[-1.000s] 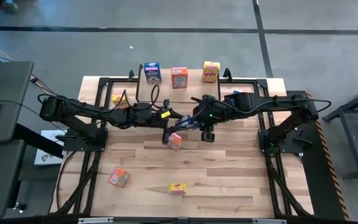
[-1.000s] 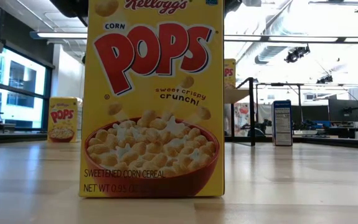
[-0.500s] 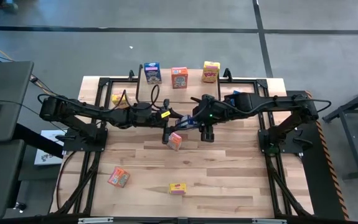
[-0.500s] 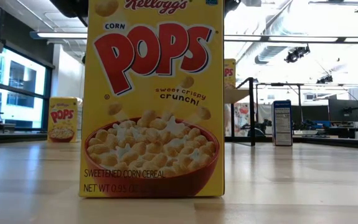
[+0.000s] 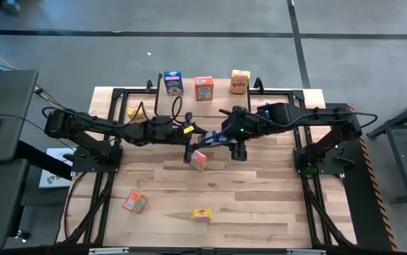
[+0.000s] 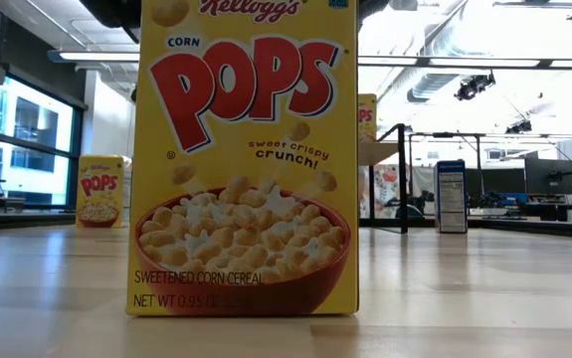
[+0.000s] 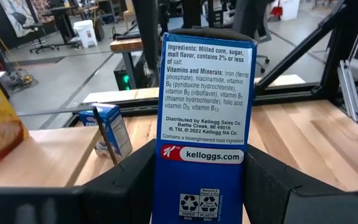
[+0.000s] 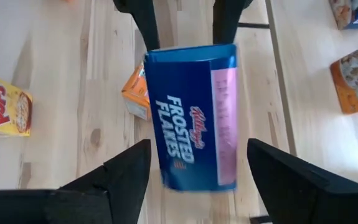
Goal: Stack cereal on shelf
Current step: Put the bottom blue cereal box aligned with the other blue cereal box on the shelf
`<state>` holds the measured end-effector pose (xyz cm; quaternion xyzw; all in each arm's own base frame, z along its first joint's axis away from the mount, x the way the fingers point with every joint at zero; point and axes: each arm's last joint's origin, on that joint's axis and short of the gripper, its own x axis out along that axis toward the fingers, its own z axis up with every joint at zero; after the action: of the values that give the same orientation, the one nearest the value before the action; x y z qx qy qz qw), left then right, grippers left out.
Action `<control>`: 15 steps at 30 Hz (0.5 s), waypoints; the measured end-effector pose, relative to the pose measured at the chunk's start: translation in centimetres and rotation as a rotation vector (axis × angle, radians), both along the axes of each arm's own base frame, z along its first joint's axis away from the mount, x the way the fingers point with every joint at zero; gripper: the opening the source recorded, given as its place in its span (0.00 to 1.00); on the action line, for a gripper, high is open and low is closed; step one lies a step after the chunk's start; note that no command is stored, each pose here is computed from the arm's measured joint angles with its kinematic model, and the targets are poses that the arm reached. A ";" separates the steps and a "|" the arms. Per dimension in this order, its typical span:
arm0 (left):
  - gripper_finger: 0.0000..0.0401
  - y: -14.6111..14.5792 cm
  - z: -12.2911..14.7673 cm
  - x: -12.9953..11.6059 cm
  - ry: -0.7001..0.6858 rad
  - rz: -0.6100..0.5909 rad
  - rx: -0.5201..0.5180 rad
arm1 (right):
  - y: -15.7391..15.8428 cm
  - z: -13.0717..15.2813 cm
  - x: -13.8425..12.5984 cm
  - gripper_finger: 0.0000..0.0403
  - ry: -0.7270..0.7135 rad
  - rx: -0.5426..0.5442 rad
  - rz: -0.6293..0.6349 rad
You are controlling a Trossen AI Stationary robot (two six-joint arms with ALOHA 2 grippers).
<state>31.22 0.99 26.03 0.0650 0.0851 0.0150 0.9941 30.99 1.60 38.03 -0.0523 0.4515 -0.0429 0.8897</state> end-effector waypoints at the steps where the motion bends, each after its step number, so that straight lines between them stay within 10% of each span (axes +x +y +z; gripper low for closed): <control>1: 0.45 0.1 0.1 -0.1 -0.008 0.001 0.003 | 0.1 0.4 0.0 0.64 -0.012 0.001 0.004; 15: 0.45 2.4 3.1 -3.8 0.031 0.086 0.026 | 0.5 3.8 -3.2 0.64 -0.101 -0.094 -0.087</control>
<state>27.38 3.35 29.13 0.0744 0.1031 0.0578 0.9902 27.78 2.07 41.83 -0.0721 0.4053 -0.1052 0.9052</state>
